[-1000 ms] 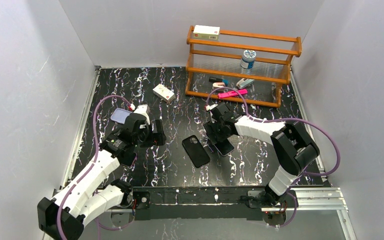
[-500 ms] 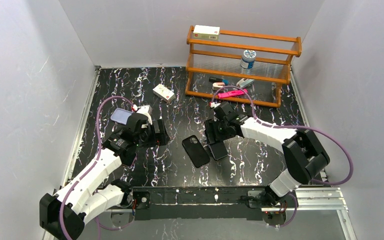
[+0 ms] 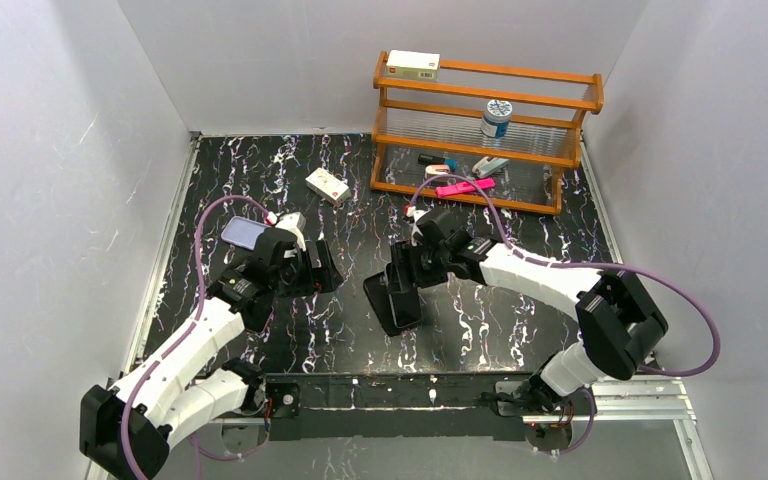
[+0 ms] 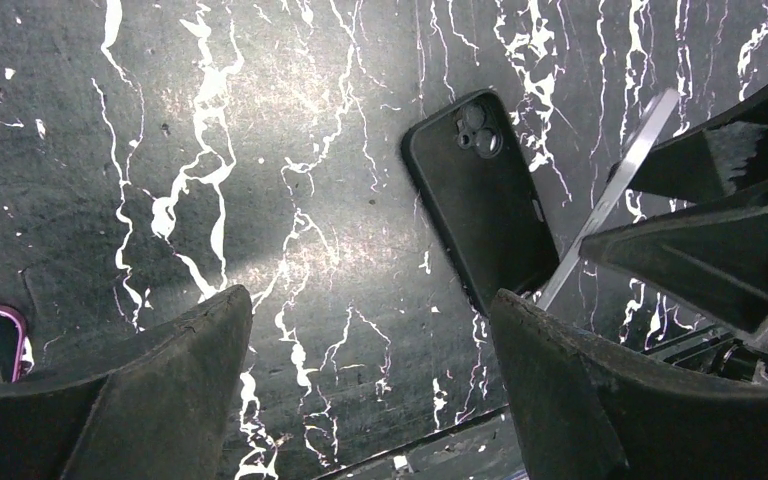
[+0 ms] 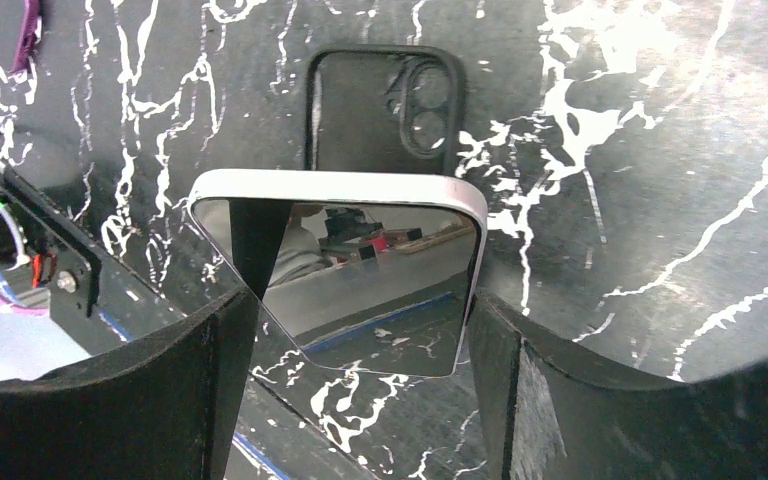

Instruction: Put the phone into the phone case

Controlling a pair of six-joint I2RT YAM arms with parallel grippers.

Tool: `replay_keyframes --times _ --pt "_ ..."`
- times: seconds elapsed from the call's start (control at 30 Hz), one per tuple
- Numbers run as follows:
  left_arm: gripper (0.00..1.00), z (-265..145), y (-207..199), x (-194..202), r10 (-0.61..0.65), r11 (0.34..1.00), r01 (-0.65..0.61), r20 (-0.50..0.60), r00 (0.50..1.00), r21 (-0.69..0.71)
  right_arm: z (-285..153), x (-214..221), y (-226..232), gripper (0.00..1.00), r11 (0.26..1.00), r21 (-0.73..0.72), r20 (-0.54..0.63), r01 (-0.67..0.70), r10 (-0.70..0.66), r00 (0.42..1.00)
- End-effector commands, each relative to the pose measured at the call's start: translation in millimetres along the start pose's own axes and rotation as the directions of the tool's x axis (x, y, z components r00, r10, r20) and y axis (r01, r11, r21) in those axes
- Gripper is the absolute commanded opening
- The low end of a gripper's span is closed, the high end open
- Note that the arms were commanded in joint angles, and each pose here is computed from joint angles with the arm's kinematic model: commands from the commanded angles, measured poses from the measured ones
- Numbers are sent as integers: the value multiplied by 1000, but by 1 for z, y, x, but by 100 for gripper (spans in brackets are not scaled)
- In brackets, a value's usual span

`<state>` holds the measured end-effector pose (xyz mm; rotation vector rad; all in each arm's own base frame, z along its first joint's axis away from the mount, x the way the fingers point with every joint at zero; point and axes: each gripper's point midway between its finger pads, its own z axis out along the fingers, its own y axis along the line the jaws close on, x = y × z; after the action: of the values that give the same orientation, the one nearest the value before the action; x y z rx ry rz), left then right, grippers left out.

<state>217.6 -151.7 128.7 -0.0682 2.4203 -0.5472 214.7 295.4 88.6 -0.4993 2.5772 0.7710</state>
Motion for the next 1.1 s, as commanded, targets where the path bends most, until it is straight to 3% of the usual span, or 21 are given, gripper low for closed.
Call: replay_keyframes --times 0.0,0.47,0.9,1.07 --pt "85 2 1 5 -13 1000 13 -16 1000 3 0 -23 39 50 993 -119 59 15 -8 998" --pt "79 8 -4 11 -87 996 88 -46 995 21 23 -28 53 49 984 -179 58 -21 32 998" --pt "77 13 -4 22 -140 990 142 -78 987 20 25 -37 55 48 972 -149 48 -180 189 981" --pt "71 16 -2 28 -159 987 161 -89 983 19 26 -40 61 48 962 -169 40 -216 225 973"
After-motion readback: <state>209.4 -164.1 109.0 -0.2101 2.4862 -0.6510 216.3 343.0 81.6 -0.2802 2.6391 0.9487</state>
